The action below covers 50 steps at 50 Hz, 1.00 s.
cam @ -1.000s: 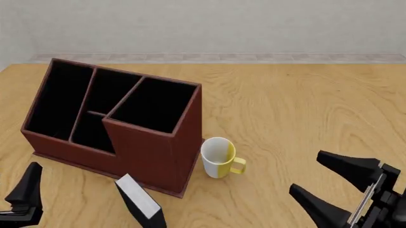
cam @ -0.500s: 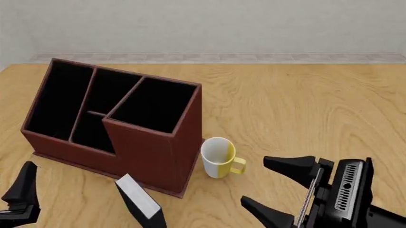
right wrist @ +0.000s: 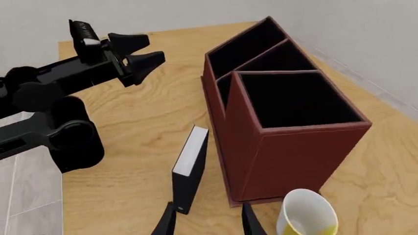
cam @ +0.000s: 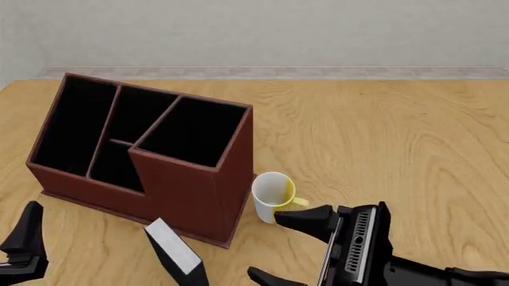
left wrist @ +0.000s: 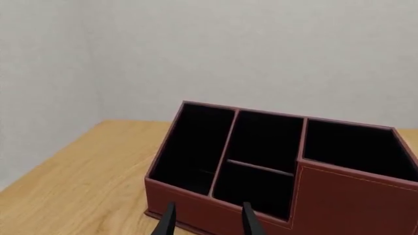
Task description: Pick up the book and place it in the right compartment of the caddy.
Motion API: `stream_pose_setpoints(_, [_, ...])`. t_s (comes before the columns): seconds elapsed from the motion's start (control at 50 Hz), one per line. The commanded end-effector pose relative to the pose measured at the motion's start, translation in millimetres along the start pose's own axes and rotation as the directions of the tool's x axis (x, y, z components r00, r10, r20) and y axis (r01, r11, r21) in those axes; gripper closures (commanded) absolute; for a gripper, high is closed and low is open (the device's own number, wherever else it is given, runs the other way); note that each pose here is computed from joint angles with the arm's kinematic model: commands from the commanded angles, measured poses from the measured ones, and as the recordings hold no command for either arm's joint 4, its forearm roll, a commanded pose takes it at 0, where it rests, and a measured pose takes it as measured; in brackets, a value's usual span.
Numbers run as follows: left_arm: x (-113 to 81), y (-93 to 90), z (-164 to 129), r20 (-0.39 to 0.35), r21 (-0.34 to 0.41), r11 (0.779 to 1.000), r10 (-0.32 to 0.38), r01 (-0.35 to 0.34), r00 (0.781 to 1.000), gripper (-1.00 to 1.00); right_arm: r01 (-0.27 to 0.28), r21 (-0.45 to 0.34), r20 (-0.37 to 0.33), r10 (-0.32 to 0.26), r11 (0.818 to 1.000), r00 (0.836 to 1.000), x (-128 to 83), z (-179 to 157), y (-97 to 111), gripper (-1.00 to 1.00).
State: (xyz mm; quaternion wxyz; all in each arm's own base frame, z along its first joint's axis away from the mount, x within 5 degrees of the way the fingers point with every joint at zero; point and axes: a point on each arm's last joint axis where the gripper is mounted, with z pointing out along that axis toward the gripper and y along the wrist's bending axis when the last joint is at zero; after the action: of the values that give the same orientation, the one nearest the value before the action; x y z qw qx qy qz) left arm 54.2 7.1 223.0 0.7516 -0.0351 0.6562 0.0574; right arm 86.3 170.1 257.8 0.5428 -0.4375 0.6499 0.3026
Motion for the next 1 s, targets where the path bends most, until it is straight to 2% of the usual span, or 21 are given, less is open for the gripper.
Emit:
stream_pose_setpoints(0.02, [-2.2, 0.2, -0.1, 0.001, -0.002, 1.0, 0.005, -0.005, 1.0, -1.0, -0.017, -0.059, -0.004, 0.017, 0.998, 1.0, 1.2, 20.3, 12.7, -1.0])
stream_pose_setpoints(0.24, [-0.6, 0.5, 0.0, 0.002, -0.009, 1.0, 0.007, -0.007, 1.0, -1.0, -0.036, -0.078, -0.011, 0.035, 0.996, 0.999, 6.2, 34.3, 18.4, -1.0])
stream_pose_setpoints(0.58, [-1.3, 0.9, -0.1, 0.006, -0.015, 1.0, 0.004, -0.004, 1.0, -1.0, -0.074, -0.058, -0.026, 0.072, 0.996, 0.997, 20.5, 47.7, 15.7, -1.0])
stream_pose_setpoints(0.6, [-0.6, 1.0, 0.0, 0.004, -0.018, 1.0, 0.02, -0.02, 1.0, -1.0, -0.076, -0.058, -0.028, 0.074, 0.995, 0.997, 21.2, 48.5, 15.7, -1.0])
stream_pose_setpoints(0.7, [0.2, 1.3, 0.0, 0.008, -0.023, 1.0, 0.005, -0.005, 1.0, -1.0, -0.085, -0.06, -0.034, 0.083, 0.995, 0.996, 25.5, 53.8, 17.0, -1.0])
stream_pose_setpoints(1.0, [2.9, 1.3, 0.1, -0.005, -0.025, 1.0, 0.0, 0.0, 1.0, -1.0, -0.091, -0.072, -0.054, 0.087, 0.993, 0.995, 33.9, 68.6, 21.8, -1.0])
